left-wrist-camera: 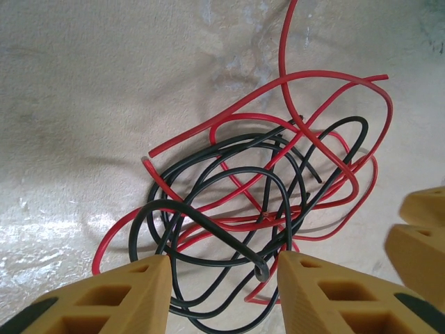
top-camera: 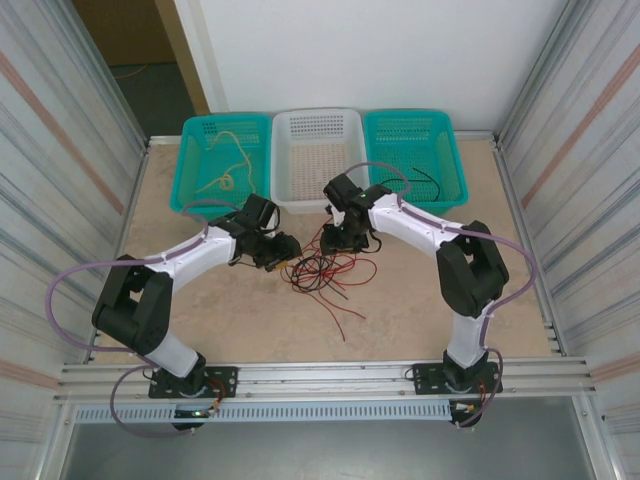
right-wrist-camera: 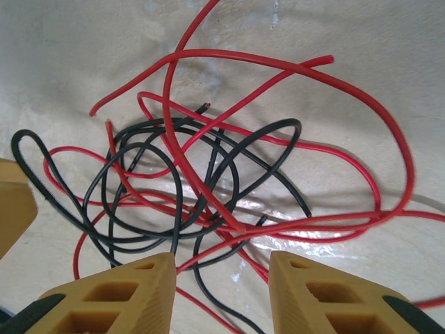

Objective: Untangle the cables

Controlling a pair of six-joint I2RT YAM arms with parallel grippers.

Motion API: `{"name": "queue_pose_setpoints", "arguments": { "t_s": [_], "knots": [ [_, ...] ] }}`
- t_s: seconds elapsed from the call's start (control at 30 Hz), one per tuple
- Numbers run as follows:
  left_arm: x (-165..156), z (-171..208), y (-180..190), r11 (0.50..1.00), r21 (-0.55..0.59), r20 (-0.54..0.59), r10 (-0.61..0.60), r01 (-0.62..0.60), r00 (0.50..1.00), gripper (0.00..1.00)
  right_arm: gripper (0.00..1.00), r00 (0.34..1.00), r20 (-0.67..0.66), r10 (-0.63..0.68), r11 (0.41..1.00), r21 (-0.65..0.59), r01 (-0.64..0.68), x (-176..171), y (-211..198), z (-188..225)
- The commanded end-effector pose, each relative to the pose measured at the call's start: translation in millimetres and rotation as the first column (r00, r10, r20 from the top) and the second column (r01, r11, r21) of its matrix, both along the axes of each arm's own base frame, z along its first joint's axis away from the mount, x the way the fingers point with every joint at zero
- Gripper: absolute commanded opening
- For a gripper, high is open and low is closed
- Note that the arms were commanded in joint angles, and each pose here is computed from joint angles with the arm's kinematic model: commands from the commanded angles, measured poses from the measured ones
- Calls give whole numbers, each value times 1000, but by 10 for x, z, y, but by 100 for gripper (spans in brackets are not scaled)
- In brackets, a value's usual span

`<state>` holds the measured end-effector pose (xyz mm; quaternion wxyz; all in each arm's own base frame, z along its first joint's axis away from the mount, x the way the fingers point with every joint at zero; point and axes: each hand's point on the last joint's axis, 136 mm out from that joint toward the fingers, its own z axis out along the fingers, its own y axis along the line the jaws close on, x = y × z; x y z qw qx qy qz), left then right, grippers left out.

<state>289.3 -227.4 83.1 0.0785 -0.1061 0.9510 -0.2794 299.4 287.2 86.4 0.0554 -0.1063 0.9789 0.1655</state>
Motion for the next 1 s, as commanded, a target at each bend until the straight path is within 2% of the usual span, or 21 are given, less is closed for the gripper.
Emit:
{"name": "queue_pose_setpoints", "arguments": {
  "t_s": [0.0,0.13,0.2,0.3,0.4,0.43,0.63,0.8,0.97],
  "knots": [
    [-38,81,-3,1000,-12,12,-1,1,1000,44,35,997,-72,4,1000,-4,-4,-93,48,-206],
    [-39,86,-7,1000,-17,13,0,0,1000,44,29,996,-92,-9,1000,-14,8,-71,45,-347],
    [-24,95,-19,1000,-20,15,-1,1,1000,44,22,996,-91,-8,1000,-16,6,-49,58,-355],
    [-5,119,-36,1000,-25,21,-5,5,1000,44,16,998,-63,4,1000,-11,-4,-22,65,-295],
    [9,119,-43,1000,-24,23,-7,8,1000,44,0,999,-29,16,1000,-1,-16,-16,61,-174],
    [13,119,-46,1000,-24,25,-8,8,1000,44,0,1000,-11,22,1000,2,-22,-17,58,-117],
    [21,105,-53,1000,-25,27,-13,13,1000,41,0,980,183,80,992,83,-96,-108,111,637],
    [30,110,-66,999,-31,34,-9,10,999,35,0,919,381,96,978,137,-159,-191,108,1385],
    [-2,114,-68,999,-33,33,-18,19,999,31,0,842,538,38,968,189,-165,-181,-24,2128]
  ]
}}
